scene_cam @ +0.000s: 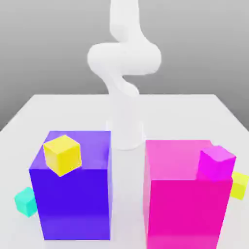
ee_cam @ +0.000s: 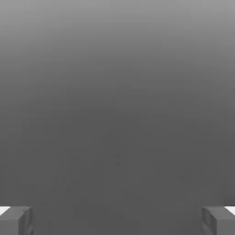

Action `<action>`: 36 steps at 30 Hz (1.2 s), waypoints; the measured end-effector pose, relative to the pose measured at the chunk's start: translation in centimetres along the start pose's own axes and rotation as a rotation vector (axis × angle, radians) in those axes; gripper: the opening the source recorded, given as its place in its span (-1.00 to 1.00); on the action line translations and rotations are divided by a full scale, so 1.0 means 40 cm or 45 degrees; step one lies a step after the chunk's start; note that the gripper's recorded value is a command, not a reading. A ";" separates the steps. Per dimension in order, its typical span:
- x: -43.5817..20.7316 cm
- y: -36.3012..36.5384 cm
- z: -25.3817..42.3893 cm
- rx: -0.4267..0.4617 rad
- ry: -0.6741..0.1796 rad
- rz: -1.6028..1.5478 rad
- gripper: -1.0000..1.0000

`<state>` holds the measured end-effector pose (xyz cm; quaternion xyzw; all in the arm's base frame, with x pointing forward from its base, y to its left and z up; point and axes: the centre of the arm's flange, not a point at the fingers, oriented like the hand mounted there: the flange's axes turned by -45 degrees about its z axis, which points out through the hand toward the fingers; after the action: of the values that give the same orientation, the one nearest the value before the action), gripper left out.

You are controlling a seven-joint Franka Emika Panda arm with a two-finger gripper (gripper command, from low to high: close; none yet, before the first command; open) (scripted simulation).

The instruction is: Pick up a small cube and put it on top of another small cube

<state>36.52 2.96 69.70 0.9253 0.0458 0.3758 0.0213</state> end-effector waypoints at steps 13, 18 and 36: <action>-0.243 -0.477 0.556 0.181 -0.427 -0.577 0.00; -0.451 -0.657 0.685 0.303 -0.578 -0.801 0.00; -1.008 -0.886 0.880 0.545 -0.858 -1.102 -1.00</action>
<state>29.85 33.99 13.91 0.8747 0.4847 0.0006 -0.0010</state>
